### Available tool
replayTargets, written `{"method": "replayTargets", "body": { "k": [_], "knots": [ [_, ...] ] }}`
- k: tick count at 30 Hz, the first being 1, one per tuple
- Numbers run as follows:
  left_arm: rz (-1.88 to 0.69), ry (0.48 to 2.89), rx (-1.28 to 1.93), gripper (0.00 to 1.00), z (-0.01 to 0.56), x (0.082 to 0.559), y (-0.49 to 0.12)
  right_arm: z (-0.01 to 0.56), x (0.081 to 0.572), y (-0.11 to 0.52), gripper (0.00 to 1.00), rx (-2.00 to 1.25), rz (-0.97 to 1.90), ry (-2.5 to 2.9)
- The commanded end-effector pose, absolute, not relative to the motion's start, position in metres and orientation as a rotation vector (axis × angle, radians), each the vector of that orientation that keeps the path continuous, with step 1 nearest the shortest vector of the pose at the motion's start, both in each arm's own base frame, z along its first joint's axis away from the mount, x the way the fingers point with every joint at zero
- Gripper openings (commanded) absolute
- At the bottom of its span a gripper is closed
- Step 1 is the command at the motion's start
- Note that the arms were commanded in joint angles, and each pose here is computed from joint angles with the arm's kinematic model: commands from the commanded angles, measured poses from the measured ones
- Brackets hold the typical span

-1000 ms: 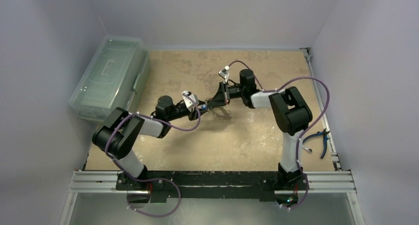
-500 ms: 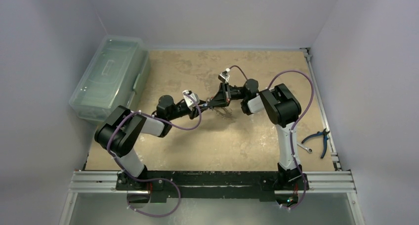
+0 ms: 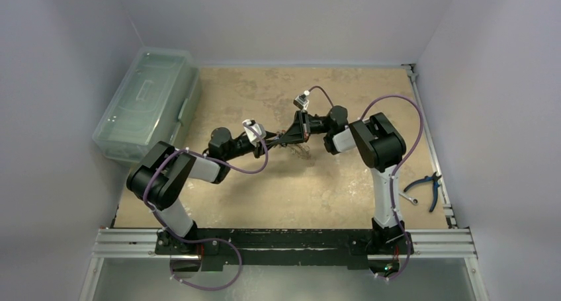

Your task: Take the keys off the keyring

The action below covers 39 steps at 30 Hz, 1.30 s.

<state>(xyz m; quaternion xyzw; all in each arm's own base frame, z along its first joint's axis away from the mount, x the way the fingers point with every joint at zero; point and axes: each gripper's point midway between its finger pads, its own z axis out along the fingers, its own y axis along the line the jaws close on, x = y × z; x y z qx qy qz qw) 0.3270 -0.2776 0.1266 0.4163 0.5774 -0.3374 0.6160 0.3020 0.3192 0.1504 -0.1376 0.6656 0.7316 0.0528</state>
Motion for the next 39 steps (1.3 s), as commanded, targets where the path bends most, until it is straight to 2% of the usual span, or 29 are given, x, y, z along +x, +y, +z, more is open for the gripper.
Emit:
{"method": "replayTargets", "body": {
  "k": [1, 5, 17, 24, 28, 32, 36, 39],
  "knots": [
    [-0.754, 1.273, 0.951, 0.25, 0.144, 0.337, -0.281, 0.17, 0.298, 0.318, 0.0, -0.514, 2.18, 1.931],
    [-0.753, 1.28, 0.935, 0.22, 0.146, 0.341, -0.282, 0.17, 0.297, 0.319, 0.0, -0.52, 2.176, 1.933],
    [-0.792, 1.267, 0.982, 0.23, 0.142, 0.333, -0.288, 0.169, 0.291, 0.324, 0.0, -0.543, 2.179, 1.946],
    [-0.825, 1.271, 1.008, 0.0, 0.141, 0.328, -0.292, 0.177, 0.289, 0.321, 0.0, -0.591, 2.172, 1.928],
    [-0.838, 1.281, 0.991, 0.0, 0.146, 0.325, -0.289, 0.174, 0.296, 0.317, 0.0, -0.554, 2.148, 1.948],
    [-0.844, 1.301, 0.993, 0.0, 0.145, 0.323, -0.285, 0.151, 0.319, 0.311, 0.0, -0.482, 1.991, 2.03],
    [-0.836, 1.313, 1.009, 0.0, 0.138, 0.322, -0.283, 0.113, 0.338, 0.3, 0.0, -0.497, 1.668, 2.243],
    [-0.834, 1.307, 1.018, 0.0, 0.138, 0.322, -0.283, 0.113, 0.338, 0.298, 0.0, -0.504, 1.668, 2.242]
  ]
}}
